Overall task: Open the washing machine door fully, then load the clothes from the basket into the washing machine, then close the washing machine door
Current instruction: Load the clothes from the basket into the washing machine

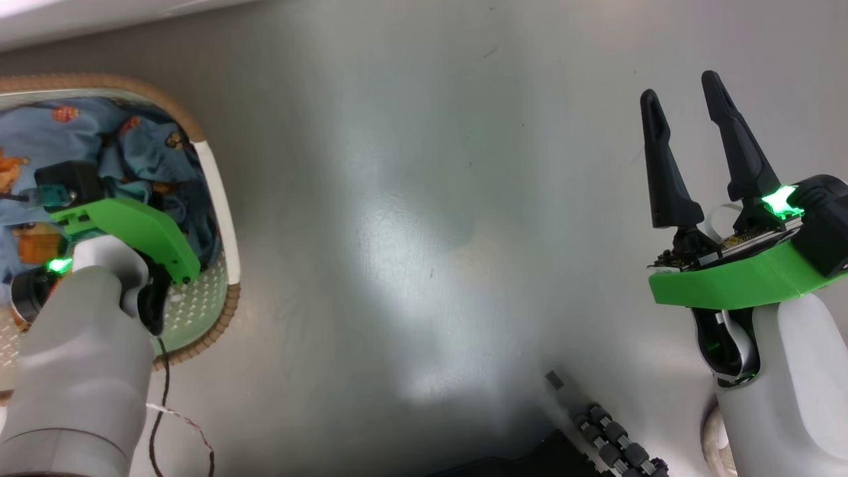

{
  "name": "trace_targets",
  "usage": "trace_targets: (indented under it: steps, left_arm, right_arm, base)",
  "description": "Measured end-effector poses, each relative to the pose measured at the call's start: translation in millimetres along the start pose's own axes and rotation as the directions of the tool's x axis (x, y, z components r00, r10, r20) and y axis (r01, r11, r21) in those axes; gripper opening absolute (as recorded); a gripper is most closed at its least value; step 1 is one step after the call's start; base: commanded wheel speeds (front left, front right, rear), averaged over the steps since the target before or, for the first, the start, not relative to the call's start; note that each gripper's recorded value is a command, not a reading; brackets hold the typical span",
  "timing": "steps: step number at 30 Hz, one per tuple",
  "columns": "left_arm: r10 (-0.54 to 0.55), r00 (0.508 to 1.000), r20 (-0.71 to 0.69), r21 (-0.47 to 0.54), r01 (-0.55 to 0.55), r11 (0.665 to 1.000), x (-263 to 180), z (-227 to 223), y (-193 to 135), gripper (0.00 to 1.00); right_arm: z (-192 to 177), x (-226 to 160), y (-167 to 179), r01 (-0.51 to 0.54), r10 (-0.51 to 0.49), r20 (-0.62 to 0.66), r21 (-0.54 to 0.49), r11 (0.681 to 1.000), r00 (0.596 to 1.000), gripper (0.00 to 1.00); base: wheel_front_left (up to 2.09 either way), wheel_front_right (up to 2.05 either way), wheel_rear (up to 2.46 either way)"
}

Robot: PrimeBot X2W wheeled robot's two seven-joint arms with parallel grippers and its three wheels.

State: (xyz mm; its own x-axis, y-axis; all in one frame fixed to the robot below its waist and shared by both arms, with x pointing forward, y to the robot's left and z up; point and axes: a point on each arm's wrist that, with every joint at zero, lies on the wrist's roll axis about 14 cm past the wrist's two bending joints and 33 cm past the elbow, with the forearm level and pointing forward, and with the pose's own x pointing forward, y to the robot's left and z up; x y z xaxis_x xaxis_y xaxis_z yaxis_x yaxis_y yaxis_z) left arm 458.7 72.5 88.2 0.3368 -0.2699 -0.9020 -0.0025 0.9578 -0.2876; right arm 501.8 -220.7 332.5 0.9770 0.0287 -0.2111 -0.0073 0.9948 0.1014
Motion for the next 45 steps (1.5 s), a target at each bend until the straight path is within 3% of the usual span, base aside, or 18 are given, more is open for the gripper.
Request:
trace_targets:
  steps: [23, 29, 45]
  left_arm:
    - [0.013, 0.938, 0.347, 0.034, -0.026, 0.999, -81, 53, -1, 0.0]
    - [0.015, 0.865, 0.502, 0.046, -0.044, 0.998, -121, 87, -4, 0.0]
    - [0.022, 0.634, 0.773, 0.056, -0.103, 0.993, -248, 114, -7, 0.0]
  right_arm:
    - [52, -16, 7, -0.023, 0.024, 0.104, -0.013, 1.0, 0.994, 1.0]
    - [65, -24, 16, -0.043, 0.044, 0.128, -0.008, 0.999, 0.991, 1.0]
    - [101, -67, 28, -0.054, 0.051, 0.185, 0.007, 0.999, 0.981, 1.0]
  base:
    - [0.0, 0.0, 0.0]
    - [0.0, 0.0, 0.0]
    - [0.0, 0.0, 0.0]
